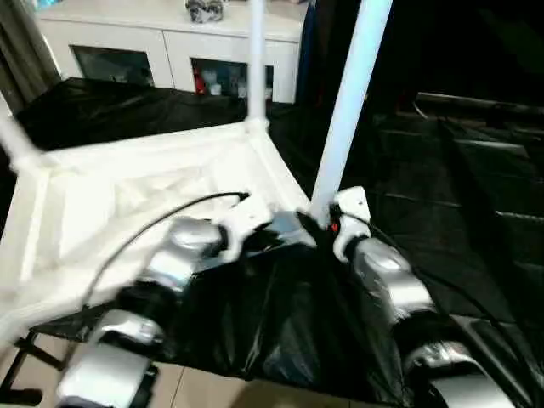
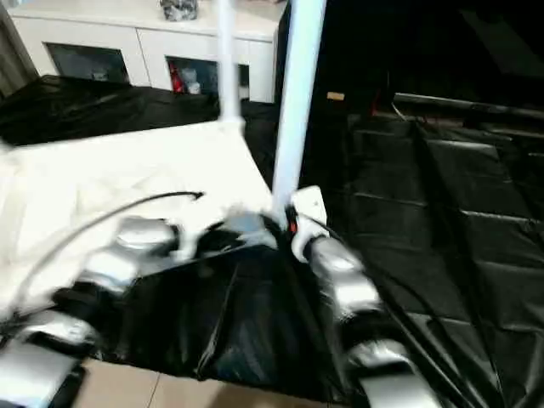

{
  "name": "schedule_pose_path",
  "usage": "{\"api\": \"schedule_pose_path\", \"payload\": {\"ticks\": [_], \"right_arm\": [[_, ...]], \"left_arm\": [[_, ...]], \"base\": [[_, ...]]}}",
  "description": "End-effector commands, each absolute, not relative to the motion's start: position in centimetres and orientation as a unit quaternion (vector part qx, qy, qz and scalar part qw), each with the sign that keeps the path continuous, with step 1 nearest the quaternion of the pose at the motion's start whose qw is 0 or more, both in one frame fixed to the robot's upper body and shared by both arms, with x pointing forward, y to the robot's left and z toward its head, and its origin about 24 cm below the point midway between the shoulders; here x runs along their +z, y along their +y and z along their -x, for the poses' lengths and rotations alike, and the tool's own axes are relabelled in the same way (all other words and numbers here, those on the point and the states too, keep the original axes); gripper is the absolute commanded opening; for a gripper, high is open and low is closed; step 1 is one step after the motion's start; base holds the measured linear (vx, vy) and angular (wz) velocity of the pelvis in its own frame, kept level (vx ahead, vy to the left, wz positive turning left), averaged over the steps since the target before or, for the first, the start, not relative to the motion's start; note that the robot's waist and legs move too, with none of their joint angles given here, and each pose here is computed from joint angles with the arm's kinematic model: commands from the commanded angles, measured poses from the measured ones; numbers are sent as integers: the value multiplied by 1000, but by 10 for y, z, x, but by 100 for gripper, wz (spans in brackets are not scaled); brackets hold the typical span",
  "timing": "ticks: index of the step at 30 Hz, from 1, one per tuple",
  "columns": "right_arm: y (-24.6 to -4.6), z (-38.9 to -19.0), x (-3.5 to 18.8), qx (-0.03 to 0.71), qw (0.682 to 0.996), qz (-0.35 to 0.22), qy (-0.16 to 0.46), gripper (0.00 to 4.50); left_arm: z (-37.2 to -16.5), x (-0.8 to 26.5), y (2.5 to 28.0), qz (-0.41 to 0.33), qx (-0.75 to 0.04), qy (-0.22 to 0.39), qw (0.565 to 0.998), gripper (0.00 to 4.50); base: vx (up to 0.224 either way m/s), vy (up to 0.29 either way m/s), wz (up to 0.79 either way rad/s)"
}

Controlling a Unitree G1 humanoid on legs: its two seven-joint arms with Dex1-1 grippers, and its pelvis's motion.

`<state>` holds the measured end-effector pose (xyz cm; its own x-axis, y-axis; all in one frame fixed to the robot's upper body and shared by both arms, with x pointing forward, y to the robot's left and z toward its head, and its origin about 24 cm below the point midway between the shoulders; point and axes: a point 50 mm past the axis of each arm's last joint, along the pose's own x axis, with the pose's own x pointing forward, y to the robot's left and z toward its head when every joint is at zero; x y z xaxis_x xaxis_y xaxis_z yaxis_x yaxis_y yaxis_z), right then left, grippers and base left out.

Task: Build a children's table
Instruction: Rotate leg to tighten

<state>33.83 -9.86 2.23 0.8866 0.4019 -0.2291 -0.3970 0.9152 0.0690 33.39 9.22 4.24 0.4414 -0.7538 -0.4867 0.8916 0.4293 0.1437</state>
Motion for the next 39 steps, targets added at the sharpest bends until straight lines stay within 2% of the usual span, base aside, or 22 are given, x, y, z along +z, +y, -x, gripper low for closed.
{"api": "schedule_pose_path", "payload": {"ticks": [1,4,5,7,12,17,18,19,22,24,27,29,39], "right_arm": [[-77,-328,4,231,958,-2,169,259],[-75,-328,5,239,957,5,164,259],[-78,-329,7,235,959,0,158,314],[-89,-334,13,229,963,-7,144,331],[-101,-336,18,263,956,6,132,376],[-117,-329,22,384,912,51,132,376],[-120,-325,25,427,893,55,129,376],[-120,-325,25,430,892,55,129,376],[-126,-319,30,494,859,58,123,376],[-128,-318,33,514,847,60,120,376],[-130,-316,37,544,829,50,122,349],[-131,-312,40,590,796,53,127,316],[-128,-306,37,640,751,63,150,251]], "left_arm": [[-322,29,68,-166,-517,186,819,0],[-321,29,65,-167,-521,181,817,0],[-320,29,66,-168,-522,180,816,0],[-319,30,72,-170,-524,177,815,0],[-315,30,83,-174,-544,172,803,0],[-311,31,104,-168,-578,177,779,0],[-309,31,111,-176,-592,178,766,0],[-309,31,111,-176,-592,178,766,0],[-306,32,121,-171,-611,182,751,0],[-306,33,125,-166,-618,185,746,0],[-304,33,130,-169,-630,191,734,0],[-303,33,137,-173,-646,200,716,0],[-308,36,144,-189,-655,211,700,0]], "base": [[0,0,0],[0,0,0],[0,0,0],[0,0,0],[0,0,0],[0,0,0],[0,0,0],[0,0,0],[0,0,0],[0,0,0],[0,0,0],[0,0,0],[0,0,0]]}}
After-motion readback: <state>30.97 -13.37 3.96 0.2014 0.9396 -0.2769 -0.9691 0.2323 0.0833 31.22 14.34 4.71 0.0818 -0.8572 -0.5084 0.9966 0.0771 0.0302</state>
